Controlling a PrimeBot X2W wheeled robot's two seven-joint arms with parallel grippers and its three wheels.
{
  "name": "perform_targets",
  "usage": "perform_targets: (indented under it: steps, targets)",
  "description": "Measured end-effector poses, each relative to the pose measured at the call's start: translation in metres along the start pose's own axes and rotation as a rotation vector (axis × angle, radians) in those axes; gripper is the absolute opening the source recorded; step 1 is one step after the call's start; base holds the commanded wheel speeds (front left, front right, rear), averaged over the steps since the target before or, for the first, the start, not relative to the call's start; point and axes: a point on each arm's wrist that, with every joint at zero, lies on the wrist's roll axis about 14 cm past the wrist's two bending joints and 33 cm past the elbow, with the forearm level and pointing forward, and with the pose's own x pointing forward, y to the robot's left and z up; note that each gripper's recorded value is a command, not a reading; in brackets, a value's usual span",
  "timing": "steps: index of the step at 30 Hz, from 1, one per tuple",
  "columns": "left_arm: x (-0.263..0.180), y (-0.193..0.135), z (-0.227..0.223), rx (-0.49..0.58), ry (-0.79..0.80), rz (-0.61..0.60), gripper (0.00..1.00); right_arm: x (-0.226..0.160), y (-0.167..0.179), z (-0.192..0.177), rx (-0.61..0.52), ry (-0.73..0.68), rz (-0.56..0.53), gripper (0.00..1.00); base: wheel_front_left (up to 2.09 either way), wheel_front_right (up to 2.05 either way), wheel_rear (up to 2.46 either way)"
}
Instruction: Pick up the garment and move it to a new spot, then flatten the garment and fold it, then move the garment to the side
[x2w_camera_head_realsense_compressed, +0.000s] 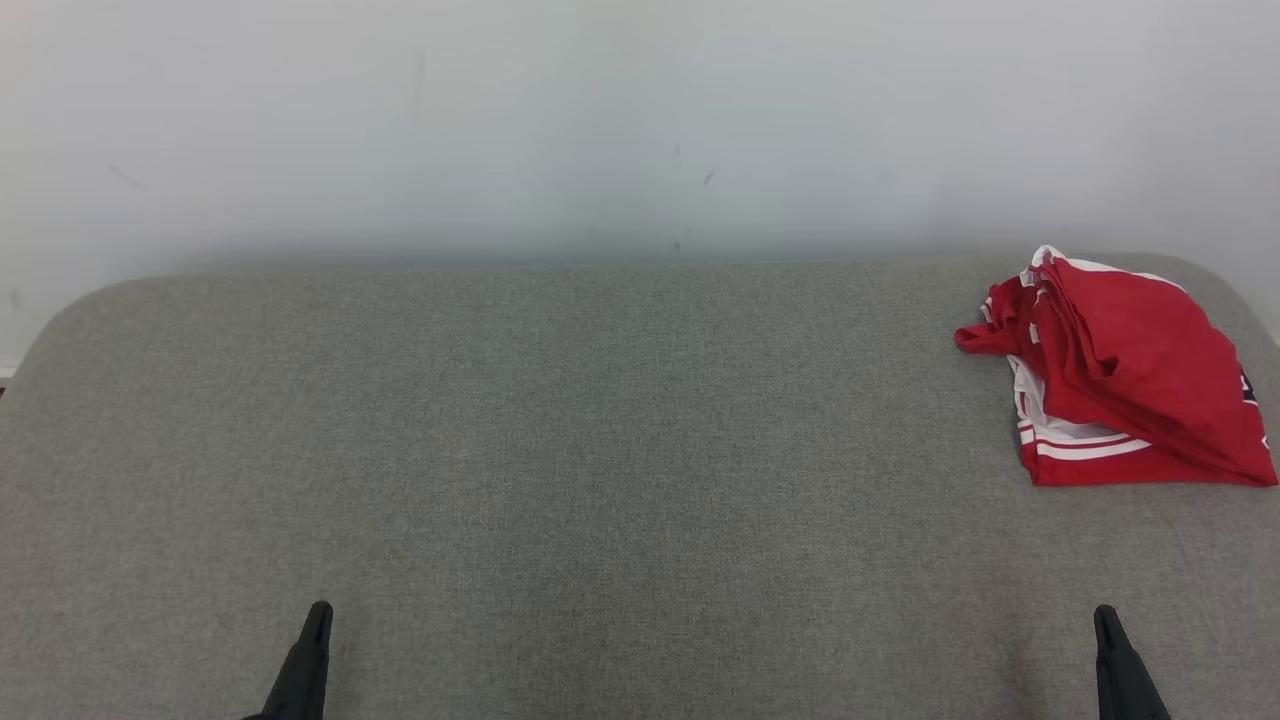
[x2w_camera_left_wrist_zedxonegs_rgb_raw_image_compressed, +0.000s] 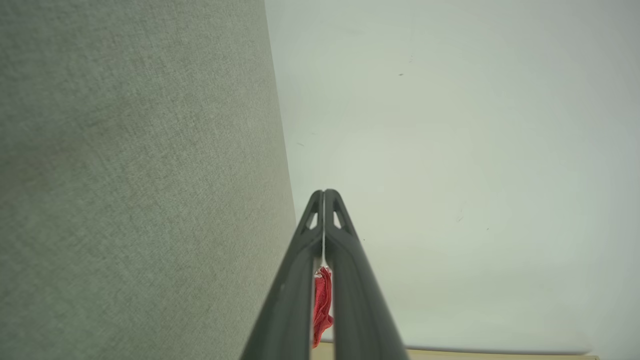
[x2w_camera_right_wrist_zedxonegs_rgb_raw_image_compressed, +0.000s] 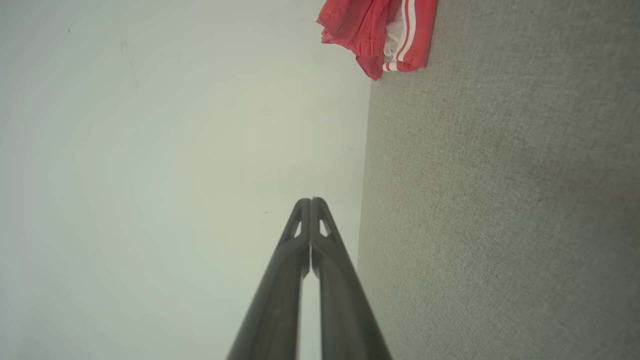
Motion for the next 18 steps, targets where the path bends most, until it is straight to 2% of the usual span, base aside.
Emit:
perform_targets:
  steps: [18]
  targets:
    - [0.0001, 0.0000, 0.0000, 0.002, -0.001, 0.000, 0.00, 0.0000, -0.0001, -0.0001, 0.001, 0.001, 0.000, 0.00, 0.00, 0.00, 0.00]
